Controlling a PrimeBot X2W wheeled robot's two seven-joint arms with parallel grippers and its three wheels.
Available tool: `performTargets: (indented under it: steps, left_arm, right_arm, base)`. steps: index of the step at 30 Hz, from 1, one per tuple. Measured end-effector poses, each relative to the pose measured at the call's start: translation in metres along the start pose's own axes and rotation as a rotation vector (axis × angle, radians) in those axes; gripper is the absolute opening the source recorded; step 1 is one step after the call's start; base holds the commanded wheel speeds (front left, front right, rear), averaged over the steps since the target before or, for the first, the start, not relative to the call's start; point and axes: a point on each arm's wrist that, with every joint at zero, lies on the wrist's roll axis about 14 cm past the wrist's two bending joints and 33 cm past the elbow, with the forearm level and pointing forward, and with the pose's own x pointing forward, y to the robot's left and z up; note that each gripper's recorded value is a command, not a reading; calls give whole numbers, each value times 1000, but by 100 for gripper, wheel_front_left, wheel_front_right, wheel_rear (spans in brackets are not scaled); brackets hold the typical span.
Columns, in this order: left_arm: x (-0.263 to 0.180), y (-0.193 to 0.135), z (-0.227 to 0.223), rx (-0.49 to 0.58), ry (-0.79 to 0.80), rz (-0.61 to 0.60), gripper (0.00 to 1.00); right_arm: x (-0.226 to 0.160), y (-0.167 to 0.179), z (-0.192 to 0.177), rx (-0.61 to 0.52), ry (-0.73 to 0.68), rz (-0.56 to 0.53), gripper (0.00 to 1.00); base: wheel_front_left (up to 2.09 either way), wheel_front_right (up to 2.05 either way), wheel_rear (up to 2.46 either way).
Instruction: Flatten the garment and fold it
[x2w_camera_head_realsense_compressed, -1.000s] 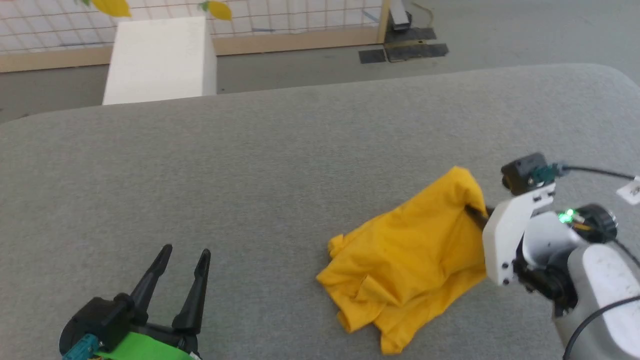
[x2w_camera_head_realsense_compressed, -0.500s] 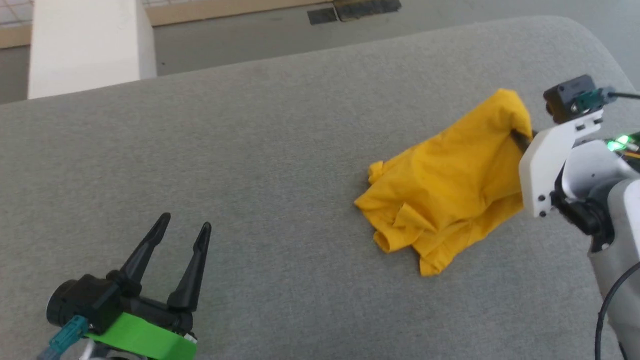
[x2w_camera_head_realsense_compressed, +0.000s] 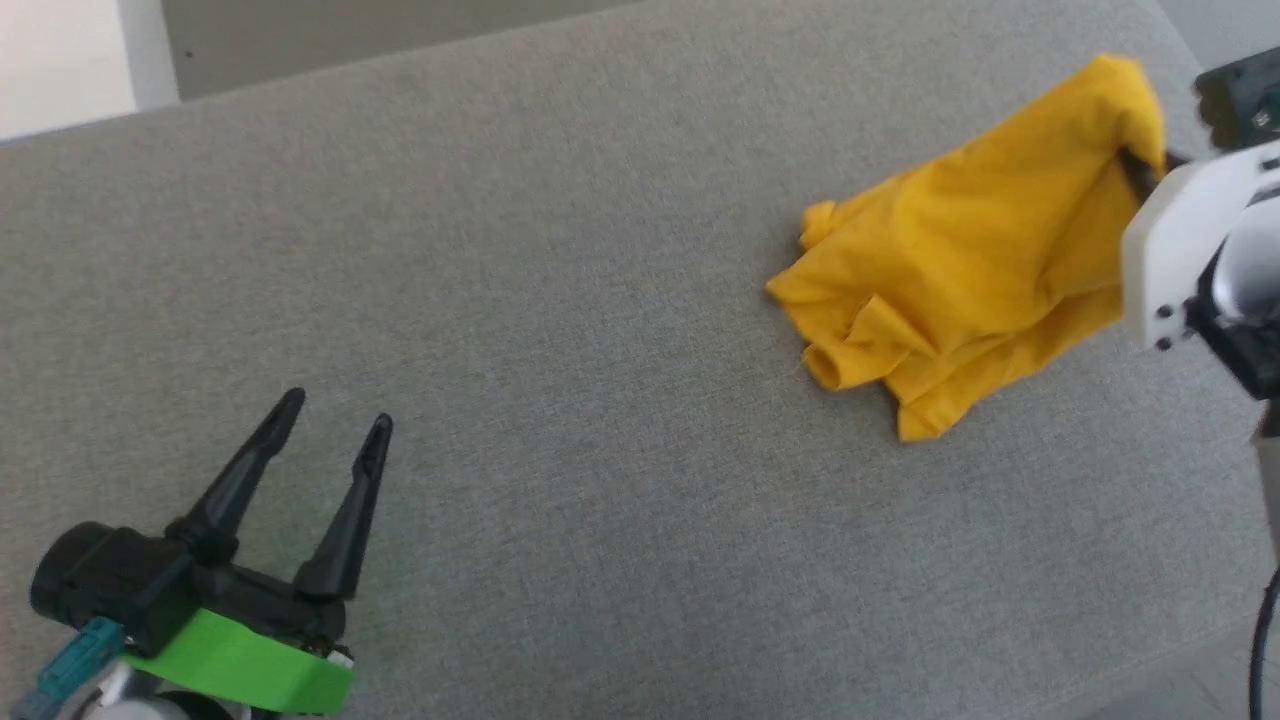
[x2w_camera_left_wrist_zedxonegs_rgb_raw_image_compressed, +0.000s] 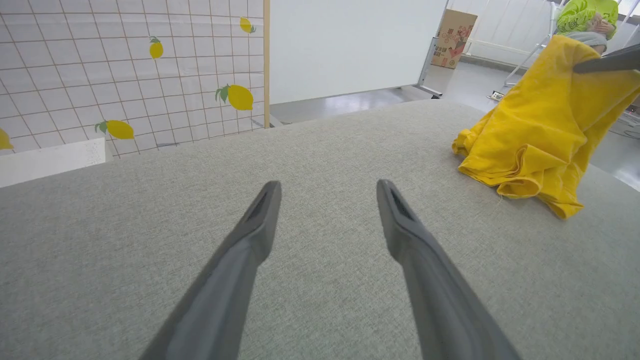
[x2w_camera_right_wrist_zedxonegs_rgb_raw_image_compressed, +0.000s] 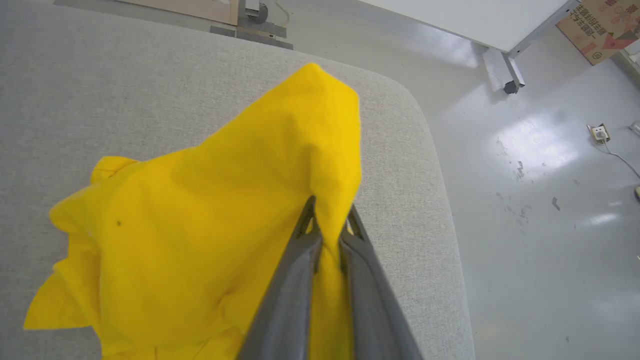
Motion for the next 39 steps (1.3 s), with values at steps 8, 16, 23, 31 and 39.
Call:
performTargets:
  steps: [8, 16, 23, 31, 39]
  left_arm:
    - [18, 10, -6, 26, 0, -50, 100]
    - [27, 24, -16, 48, 14, -68, 100]
    - [28, 33, -32, 42, 48, -73, 100]
    - [24, 40, -42, 42, 79, -68, 100]
    - [20, 45, -44, 47, 92, -55, 100]
  right_arm:
    - [14, -33, 1, -55, 4, -121, 0]
    - [23, -73, -5, -129, 31, -249, 0]
    - [33, -96, -11, -191, 51, -331, 0]
    - [53, -85, -47, -148, 120, -324, 0]
    - [59, -87, -75, -133, 172, -345, 88]
  base:
    - [0, 0, 0]
    - [0, 0, 0]
    - [0, 0, 0]
    - [0, 0, 0]
    - [0, 0, 0]
